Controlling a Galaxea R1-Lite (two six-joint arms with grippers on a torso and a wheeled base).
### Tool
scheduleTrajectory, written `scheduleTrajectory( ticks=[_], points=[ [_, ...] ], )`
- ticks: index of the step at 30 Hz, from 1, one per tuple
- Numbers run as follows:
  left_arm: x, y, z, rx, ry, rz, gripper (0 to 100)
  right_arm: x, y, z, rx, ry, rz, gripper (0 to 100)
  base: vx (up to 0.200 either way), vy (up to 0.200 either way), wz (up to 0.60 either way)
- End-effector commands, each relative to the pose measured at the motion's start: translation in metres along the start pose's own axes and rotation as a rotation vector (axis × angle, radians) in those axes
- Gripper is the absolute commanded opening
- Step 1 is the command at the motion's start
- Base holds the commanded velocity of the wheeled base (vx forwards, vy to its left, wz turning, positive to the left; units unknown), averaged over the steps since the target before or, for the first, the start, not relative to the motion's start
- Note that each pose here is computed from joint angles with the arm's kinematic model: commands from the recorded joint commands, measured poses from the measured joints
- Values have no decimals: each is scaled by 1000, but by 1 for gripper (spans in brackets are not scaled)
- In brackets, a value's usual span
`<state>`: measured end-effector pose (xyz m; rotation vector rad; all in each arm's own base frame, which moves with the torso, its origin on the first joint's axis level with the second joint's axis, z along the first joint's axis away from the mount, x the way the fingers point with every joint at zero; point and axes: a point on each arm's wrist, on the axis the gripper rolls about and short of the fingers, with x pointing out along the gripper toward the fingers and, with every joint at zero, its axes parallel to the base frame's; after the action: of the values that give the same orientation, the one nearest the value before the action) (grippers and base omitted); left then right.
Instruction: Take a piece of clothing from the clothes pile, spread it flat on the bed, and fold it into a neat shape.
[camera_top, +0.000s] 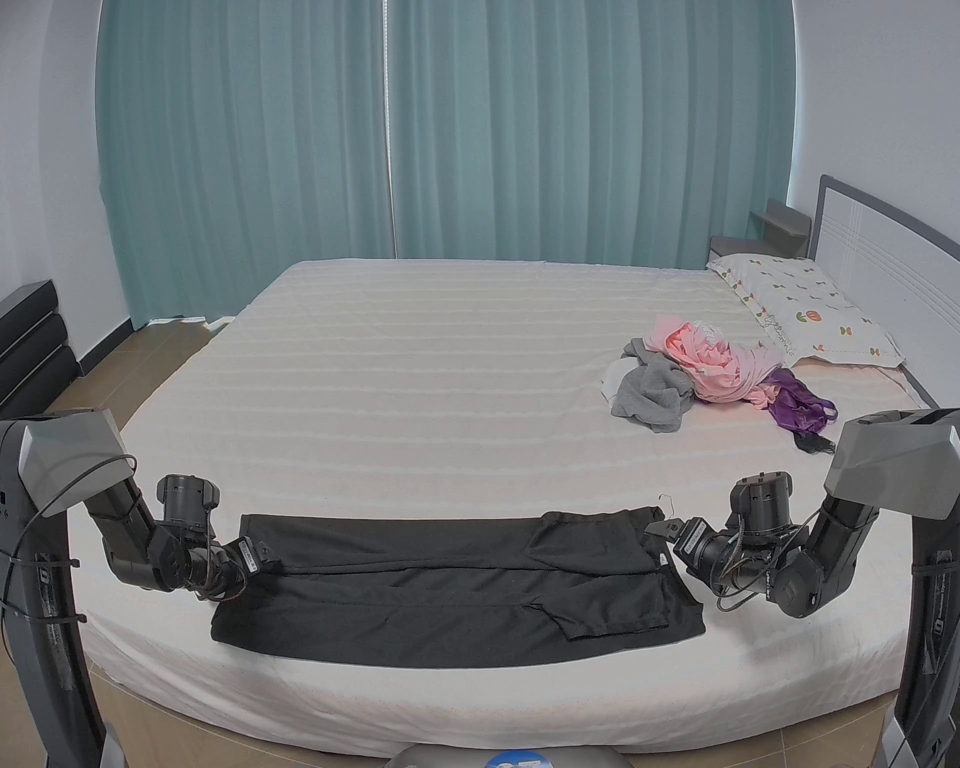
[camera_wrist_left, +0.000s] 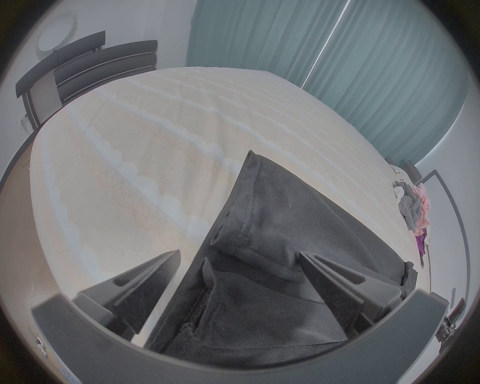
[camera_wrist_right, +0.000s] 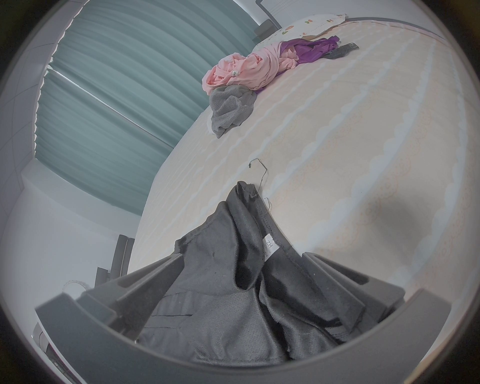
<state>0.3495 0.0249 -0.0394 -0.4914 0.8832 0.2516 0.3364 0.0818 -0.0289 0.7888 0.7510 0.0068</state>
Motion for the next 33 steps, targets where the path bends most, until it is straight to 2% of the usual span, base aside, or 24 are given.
scheduleTrajectory(
  ticks=[1, 8, 9, 20, 25, 33],
  points=[
    [2, -2, -2, 1, 7, -1, 100, 0, 0, -1, 0, 2, -1, 100, 0, 0, 0],
    [2, -3, 0, 0, -13, -5, 100, 0, 0, -1, -1, 2, -1, 100, 0, 0, 0],
    [2, -4, 0, 1, -16, -3, 0, 0, 0, -1, -1, 5, -2, 100, 0, 0, 0],
    [-1, -3, 1, -1, -34, -6, 0, 0, 0, -1, -1, 4, -1, 100, 0, 0, 0],
    [-8, -4, 4, 0, -70, 30, 0, 0, 0, -1, -1, 3, 0, 100, 0, 0, 0],
    [-10, -5, 5, -2, -79, 28, 0, 0, 0, -1, -1, 3, 0, 100, 0, 0, 0]
  ],
)
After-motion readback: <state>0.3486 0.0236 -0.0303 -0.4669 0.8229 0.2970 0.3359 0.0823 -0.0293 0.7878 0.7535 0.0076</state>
